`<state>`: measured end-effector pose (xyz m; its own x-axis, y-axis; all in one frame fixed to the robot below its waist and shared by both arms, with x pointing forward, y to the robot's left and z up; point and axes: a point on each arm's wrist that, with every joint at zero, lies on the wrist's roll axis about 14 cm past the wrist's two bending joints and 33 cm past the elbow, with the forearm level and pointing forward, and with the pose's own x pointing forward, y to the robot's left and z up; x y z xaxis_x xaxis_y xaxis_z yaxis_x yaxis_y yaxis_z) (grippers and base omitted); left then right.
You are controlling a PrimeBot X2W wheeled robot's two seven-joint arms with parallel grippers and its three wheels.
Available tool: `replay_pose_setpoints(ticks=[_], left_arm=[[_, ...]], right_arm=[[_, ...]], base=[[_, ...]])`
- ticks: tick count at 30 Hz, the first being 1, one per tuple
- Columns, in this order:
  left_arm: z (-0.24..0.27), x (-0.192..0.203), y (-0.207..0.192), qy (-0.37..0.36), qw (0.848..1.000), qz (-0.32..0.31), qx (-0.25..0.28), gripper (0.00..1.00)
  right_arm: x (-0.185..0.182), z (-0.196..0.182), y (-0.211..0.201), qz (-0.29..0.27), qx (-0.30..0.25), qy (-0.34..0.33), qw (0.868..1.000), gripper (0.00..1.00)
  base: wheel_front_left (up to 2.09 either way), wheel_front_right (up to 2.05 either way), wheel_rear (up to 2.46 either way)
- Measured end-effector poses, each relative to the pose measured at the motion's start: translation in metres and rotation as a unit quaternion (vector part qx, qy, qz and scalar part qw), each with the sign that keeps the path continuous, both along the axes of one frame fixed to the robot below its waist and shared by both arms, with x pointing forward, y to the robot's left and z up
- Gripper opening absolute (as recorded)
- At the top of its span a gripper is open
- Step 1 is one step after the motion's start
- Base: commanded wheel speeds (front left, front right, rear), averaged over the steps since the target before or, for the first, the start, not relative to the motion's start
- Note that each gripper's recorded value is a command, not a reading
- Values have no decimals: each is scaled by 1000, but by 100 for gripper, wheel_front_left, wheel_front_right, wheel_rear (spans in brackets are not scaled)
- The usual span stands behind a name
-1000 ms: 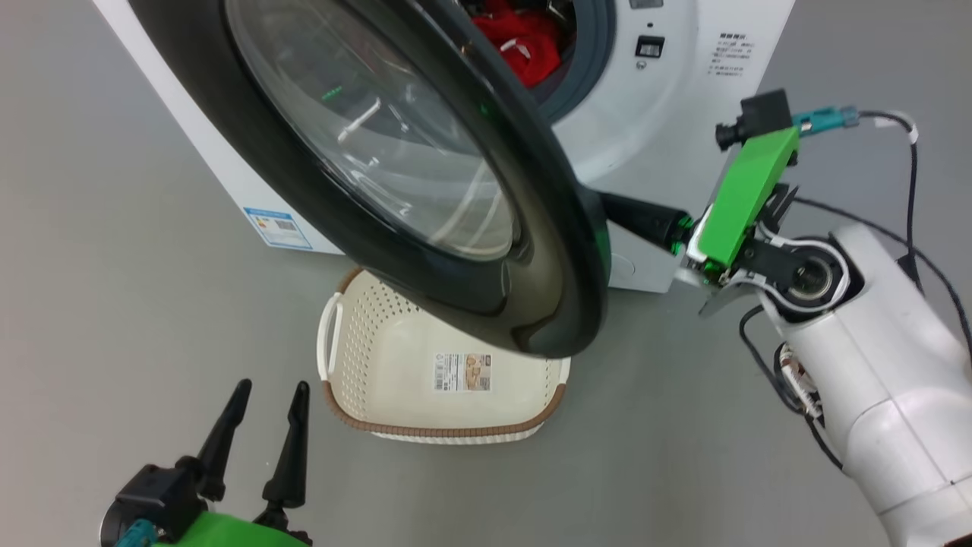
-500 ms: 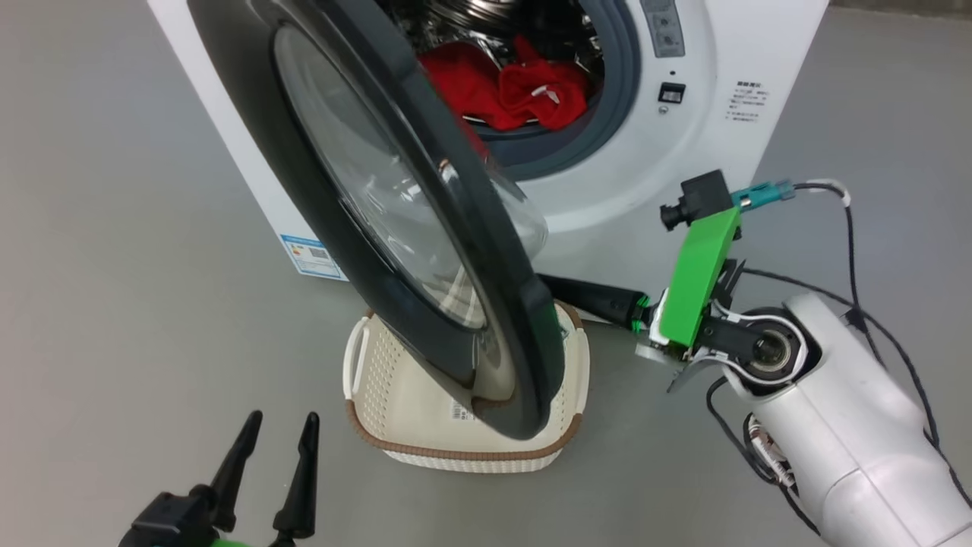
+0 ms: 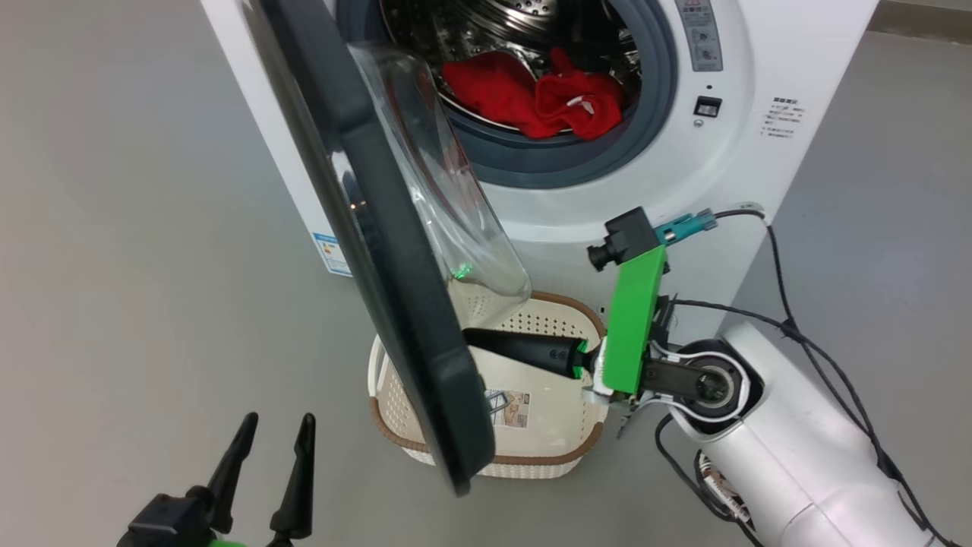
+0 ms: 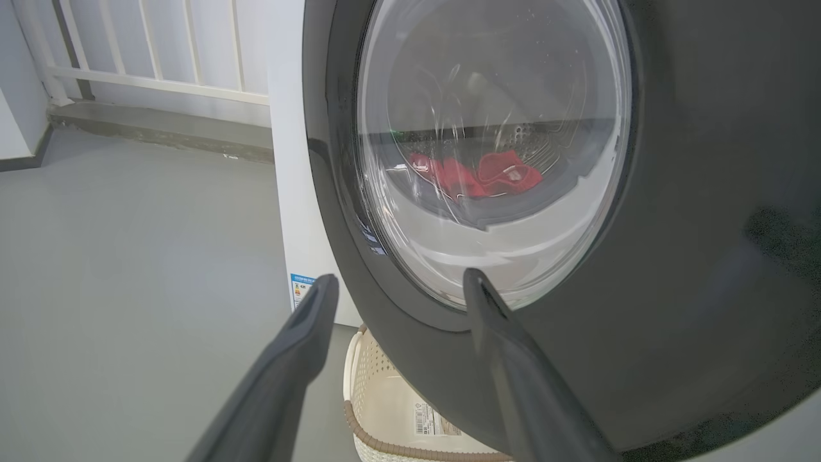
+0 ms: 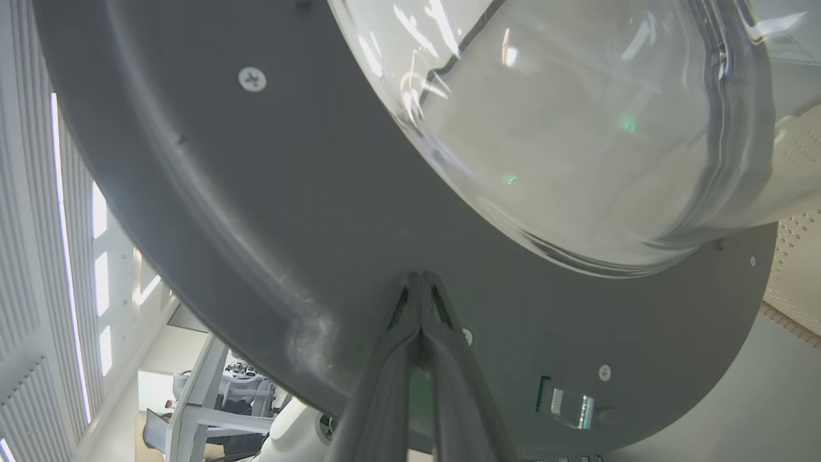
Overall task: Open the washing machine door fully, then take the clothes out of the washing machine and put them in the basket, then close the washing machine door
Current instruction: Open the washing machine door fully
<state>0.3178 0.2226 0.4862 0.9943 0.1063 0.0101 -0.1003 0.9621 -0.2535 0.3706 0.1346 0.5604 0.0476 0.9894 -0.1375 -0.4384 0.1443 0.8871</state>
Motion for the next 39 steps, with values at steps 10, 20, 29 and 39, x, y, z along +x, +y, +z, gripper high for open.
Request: replay_pose_setpoints(ticks=[10, 20, 29, 39], left_arm=[[1, -12, 14, -1, 1000, 27, 1, 100], [3, -29, 34, -3, 998, 66, 3, 100], [-1, -48, 47, 4, 995, 100, 0, 100], [0, -62, 63, 6, 991, 133, 3, 100]], right_arm=[[-29, -3, 25, 55, -1, 2, 998, 0], [-55, -3, 50, 104, -4, -6, 995, 0], [-70, -1, 68, 134, 2, -7, 991, 0], [-88, -1, 84, 167, 8, -1, 986, 0]], base=[[0, 0, 0], [0, 0, 0], [0, 0, 0], [0, 0, 0]])
